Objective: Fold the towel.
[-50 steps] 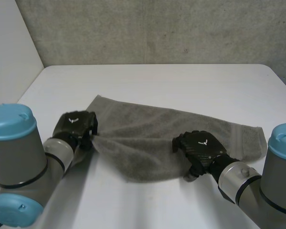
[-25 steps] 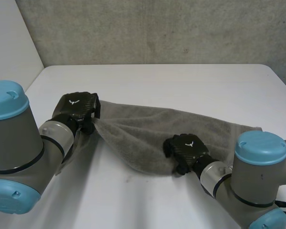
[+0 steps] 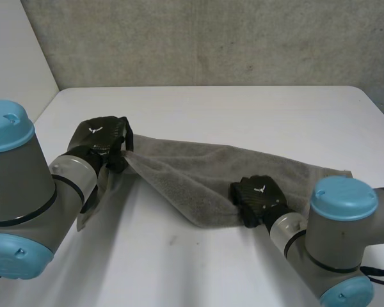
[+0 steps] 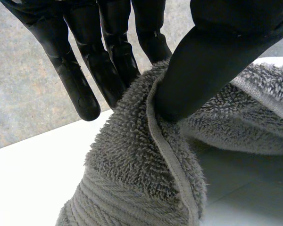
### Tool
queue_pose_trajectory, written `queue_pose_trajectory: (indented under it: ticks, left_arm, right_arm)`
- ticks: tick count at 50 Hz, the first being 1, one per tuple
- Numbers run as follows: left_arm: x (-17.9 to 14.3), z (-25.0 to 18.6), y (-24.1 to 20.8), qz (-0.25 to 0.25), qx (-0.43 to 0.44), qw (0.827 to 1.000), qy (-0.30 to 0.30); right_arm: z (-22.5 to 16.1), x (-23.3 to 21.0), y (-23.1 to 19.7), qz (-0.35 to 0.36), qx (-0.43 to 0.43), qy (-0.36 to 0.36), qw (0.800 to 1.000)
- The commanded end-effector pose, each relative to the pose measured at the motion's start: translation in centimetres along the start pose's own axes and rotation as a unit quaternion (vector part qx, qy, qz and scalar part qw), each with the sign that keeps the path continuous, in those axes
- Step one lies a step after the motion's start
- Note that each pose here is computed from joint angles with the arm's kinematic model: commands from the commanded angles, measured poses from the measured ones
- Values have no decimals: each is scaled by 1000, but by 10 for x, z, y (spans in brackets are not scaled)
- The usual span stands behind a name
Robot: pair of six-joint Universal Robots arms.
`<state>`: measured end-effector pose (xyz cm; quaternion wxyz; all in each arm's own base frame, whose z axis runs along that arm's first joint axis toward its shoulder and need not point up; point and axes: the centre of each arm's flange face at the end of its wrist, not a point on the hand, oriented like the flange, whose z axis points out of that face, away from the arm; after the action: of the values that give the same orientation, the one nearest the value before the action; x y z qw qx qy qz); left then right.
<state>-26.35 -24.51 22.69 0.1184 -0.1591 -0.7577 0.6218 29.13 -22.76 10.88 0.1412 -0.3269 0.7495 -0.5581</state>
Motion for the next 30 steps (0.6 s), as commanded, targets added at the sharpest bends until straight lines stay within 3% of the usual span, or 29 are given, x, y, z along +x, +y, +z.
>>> queue_pose_trajectory:
  ticks: [1,8,17,19,24,30]
  left_arm:
    - [-1,-4,-4,0,-6,1000,0]
    - [-1,-15,-13,2,-10,1000,0]
    - [3,-20,4,11,-53,999,9]
    - [3,-18,13,13,-68,998,12]
    - [8,-6,34,16,-103,994,26]
    - [15,19,33,10,-89,994,59]
  right_arm:
    - [-21,24,-69,-11,100,38,994]
    - [-51,50,-118,-7,97,54,994]
    - [-63,52,-119,-63,-8,11,998]
    - [-59,55,-108,-101,-52,3,993]
    - [-44,58,-97,-120,-86,-10,989]
    - [-18,65,-100,-122,-74,-7,990]
